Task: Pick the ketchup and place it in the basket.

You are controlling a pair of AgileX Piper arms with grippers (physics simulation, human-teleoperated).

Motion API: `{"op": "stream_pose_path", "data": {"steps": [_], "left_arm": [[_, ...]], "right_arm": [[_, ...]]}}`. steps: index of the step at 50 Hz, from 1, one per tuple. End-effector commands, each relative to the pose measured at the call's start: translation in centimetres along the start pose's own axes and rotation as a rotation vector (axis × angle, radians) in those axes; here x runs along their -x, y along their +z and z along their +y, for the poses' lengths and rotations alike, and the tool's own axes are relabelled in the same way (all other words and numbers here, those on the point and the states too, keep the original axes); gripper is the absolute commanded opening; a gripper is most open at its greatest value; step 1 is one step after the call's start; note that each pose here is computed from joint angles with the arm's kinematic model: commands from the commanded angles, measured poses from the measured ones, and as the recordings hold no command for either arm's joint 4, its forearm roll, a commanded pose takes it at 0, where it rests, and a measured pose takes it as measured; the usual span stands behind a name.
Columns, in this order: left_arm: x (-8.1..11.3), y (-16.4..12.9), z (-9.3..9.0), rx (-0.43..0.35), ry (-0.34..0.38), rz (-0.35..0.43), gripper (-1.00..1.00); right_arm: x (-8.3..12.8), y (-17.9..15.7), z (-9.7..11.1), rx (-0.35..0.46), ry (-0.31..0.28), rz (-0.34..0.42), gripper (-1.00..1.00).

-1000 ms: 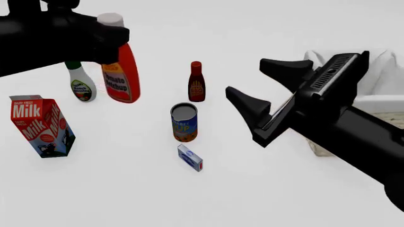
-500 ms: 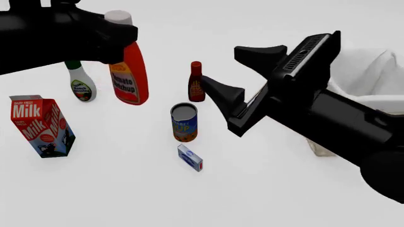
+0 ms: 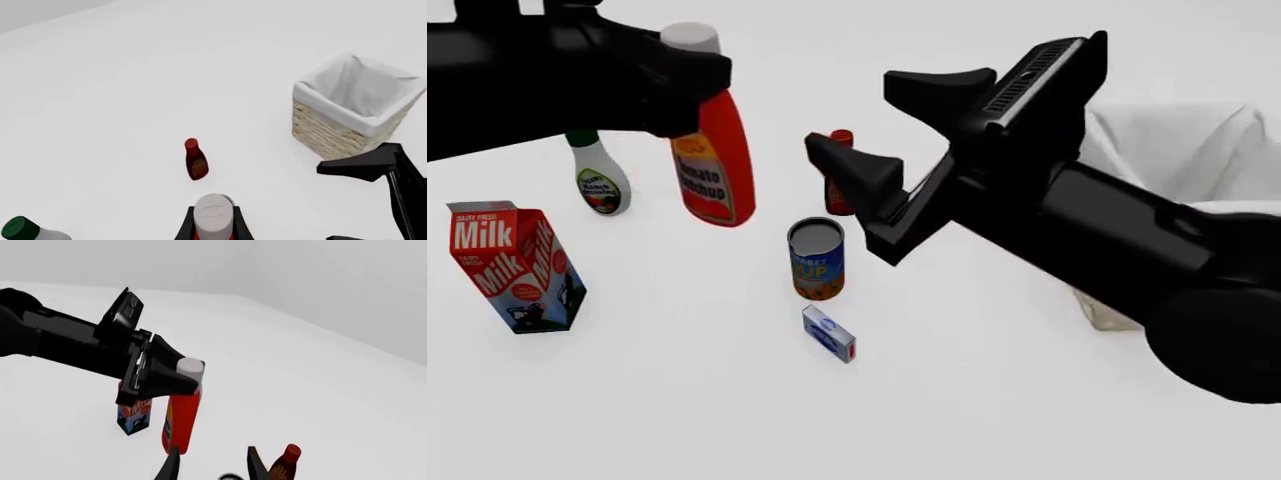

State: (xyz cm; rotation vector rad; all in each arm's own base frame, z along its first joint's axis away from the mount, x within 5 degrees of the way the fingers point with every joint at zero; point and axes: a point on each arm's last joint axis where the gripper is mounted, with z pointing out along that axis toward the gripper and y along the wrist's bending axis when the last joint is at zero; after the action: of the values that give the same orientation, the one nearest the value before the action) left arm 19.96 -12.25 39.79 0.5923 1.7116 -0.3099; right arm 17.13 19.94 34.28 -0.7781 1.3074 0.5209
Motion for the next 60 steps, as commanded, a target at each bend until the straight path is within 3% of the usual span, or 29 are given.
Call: {"op": "stream_pose_path", "data": {"steps": [1,11,60], "left_arm": [[0.4,-0.1,-0.3,-0.014,0.012,-0.011,-1.00],[0.8,-0.3,-0.5,-0.024,0.013,-0.014,-1.00],[1.5,-0.8,-0.3,-0.018,0.001,-0.017,-1.00]], "right_arm": [[-0.1,1.1,0.6,0.018,0.021,-0.009,1.00],[-0.4,2.2,0.9,0.023,0.046,-0.025,1.00],[-3.3,7.0,2.9,0.068,0.042,0.011,1.00]]}}
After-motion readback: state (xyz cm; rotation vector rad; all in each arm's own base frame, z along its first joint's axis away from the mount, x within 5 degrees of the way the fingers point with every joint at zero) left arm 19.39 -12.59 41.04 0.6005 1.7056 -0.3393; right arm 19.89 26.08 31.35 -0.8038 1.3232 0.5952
